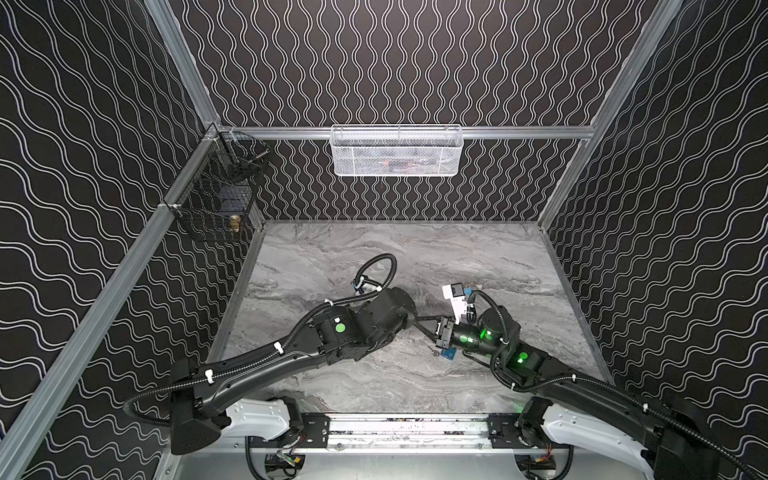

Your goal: Unlock with the key

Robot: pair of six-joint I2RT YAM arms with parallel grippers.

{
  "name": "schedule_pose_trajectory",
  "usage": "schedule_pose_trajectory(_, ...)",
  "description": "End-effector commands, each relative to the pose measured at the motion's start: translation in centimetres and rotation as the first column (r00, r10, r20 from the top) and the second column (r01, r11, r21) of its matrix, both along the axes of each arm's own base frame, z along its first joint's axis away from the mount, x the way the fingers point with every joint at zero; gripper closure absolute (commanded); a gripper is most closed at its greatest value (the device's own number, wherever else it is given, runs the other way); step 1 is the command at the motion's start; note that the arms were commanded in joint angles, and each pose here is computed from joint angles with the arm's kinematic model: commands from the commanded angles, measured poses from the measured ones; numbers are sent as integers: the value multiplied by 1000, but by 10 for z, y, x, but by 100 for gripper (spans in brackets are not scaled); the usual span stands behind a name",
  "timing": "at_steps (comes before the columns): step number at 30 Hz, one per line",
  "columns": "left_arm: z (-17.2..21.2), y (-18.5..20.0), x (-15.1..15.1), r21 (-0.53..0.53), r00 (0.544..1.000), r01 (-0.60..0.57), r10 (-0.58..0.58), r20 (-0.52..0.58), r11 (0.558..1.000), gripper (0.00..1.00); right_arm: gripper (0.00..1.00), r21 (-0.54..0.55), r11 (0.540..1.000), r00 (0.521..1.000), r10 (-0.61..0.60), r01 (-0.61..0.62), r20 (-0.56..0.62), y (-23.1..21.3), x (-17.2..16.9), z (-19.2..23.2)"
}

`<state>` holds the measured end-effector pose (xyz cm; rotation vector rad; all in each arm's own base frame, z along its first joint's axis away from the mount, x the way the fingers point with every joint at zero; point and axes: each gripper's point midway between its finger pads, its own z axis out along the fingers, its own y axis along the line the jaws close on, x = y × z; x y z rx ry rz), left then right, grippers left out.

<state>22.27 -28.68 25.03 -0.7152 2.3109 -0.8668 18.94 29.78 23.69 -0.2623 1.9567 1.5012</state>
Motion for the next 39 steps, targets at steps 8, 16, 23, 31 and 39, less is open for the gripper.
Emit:
schedule_pose_trajectory(8,-1,-18,0,-12,998,65,-66,-13,998,56,100,-24,999,997,-38,39,64,0,7,6)
schedule_pose_trajectory(16,-8,-19,-2,0,997,74,-74,-32,997,75,100,-62,996,991,-57,65,118,-3,11,6)
schedule_pose_trajectory(23,-14,-26,-4,12,992,111,-110,-55,994,92,100,-88,992,980,-71,88,187,-5,14,12)
schedule_pose_trajectory(31,-19,-54,-15,-71,972,205,-212,-102,976,100,100,-68,995,959,-55,76,277,2,11,29)
schedule_pose_trajectory(39,-19,-68,-29,-125,949,264,-281,-144,956,100,100,-37,985,916,-144,170,375,-2,22,47)
